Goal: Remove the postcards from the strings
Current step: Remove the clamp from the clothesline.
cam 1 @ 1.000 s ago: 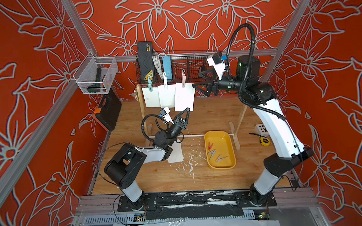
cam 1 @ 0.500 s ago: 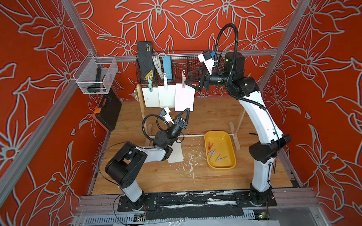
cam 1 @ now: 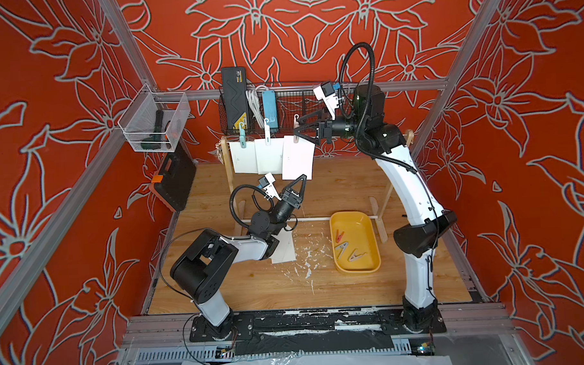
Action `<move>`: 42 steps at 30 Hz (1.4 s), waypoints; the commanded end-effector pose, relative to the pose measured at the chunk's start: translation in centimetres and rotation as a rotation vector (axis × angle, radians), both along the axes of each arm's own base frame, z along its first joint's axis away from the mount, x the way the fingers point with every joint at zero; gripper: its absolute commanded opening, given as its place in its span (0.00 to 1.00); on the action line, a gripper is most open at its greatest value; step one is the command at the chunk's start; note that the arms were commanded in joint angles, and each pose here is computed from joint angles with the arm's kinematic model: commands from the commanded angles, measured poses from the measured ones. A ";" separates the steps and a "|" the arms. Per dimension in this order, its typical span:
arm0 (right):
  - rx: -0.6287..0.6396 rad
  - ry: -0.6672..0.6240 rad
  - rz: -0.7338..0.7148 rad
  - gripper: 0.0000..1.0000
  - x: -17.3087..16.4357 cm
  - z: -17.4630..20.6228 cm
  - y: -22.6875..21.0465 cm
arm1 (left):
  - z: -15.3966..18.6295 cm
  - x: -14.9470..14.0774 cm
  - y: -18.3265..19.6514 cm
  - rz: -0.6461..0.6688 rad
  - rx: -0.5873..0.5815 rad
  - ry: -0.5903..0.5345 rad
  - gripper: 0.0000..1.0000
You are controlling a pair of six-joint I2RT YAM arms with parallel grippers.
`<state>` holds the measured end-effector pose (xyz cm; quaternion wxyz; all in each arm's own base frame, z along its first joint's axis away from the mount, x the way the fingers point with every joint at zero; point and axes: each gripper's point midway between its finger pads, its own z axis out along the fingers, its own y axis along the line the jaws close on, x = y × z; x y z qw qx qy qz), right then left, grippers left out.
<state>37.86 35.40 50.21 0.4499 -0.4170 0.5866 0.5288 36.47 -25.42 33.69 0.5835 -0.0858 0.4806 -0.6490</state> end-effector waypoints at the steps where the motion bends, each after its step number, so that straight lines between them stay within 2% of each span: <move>1: 0.028 -0.023 0.051 0.78 -0.8 0.9 0.6 | 4.8 -2.8 1.6 -0.019 -0.133 -0.196 0.00; 8: 0.023 -0.015 0.065 0.76 -0.9 0.4 1.1 | 4.7 -2.9 1.6 -0.024 -0.136 -0.193 0.00; 19: 0.027 -0.016 0.065 0.58 -0.7 0.4 1.3 | 4.6 -2.8 1.5 -0.028 -0.136 -0.188 0.00; 27: 0.026 -0.017 0.062 0.40 -0.7 0.4 1.5 | 4.4 -2.7 1.5 -0.035 -0.139 -0.180 0.00; 34: 0.027 -0.028 0.046 0.30 -0.6 0.6 1.4 | 4.3 -2.8 1.4 -0.040 -0.139 -0.177 0.00; 42: 0.031 -0.040 0.028 0.26 -0.5 1.0 1.3 | 4.2 -2.7 1.2 -0.053 -0.137 -0.172 0.00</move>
